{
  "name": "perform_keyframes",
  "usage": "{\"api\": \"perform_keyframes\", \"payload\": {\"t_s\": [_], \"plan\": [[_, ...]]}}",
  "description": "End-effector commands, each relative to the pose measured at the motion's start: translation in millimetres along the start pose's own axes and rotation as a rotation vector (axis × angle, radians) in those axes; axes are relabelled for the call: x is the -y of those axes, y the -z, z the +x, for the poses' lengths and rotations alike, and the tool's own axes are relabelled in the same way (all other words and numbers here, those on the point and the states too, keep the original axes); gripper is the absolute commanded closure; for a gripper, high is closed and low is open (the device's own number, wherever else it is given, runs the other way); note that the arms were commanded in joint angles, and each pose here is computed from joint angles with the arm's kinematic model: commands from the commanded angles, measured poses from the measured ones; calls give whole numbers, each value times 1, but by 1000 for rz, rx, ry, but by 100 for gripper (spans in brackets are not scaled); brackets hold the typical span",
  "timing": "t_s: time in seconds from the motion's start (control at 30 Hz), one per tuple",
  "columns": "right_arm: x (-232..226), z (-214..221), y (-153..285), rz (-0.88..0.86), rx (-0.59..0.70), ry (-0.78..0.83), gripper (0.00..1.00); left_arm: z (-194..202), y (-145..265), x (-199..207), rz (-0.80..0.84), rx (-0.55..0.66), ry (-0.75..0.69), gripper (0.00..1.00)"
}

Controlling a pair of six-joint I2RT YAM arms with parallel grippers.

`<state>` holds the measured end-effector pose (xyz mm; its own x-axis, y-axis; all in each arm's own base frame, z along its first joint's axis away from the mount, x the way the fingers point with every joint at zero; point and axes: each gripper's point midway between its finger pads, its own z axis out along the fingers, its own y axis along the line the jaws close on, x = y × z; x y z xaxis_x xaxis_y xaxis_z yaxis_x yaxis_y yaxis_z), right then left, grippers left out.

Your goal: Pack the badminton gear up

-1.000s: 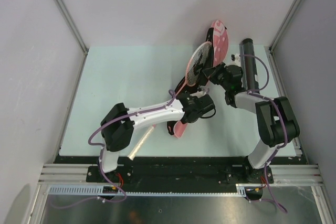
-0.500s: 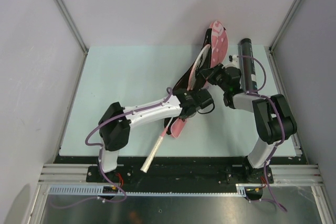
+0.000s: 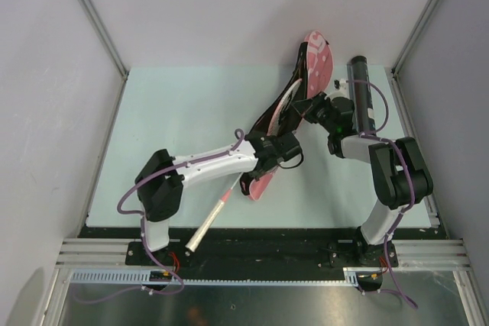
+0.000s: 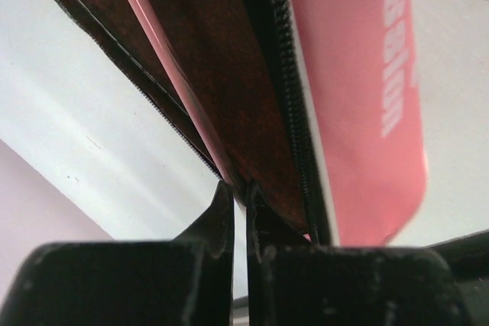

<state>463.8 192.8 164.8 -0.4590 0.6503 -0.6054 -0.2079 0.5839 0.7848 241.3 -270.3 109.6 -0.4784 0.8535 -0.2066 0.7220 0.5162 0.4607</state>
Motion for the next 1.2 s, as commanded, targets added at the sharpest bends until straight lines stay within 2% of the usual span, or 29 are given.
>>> {"api": "perform_keyframes", "payload": {"t_s": [0.0,0.2,0.4,0.53,0.6,0.63,0.7,0.77,0.93,1.1,1.17], "plan": [[-58,-24,11,-201,76,74,100,-52,21,-7,102,135,-50,100],[-60,-13,17,-222,44,91,100,-88,20,-22,229,198,18,100],[-59,0,20,-285,-7,133,100,-111,25,-10,380,243,19,100],[-55,13,20,-332,-59,188,100,-105,26,-10,393,225,60,100],[-54,19,21,-352,-84,209,100,-93,29,0,485,203,102,100],[-52,20,21,-353,-88,233,100,-90,42,4,549,221,138,100],[-51,25,22,-359,-105,254,100,-74,35,6,565,180,184,100],[-51,24,22,-365,-105,258,100,-66,46,8,619,194,199,100],[-46,23,22,-344,-106,274,100,-38,33,6,666,161,262,100],[-55,33,21,-369,-120,279,100,-74,43,-3,807,257,301,100],[-62,39,21,-382,-125,282,100,-85,46,-4,871,254,353,100]]}}
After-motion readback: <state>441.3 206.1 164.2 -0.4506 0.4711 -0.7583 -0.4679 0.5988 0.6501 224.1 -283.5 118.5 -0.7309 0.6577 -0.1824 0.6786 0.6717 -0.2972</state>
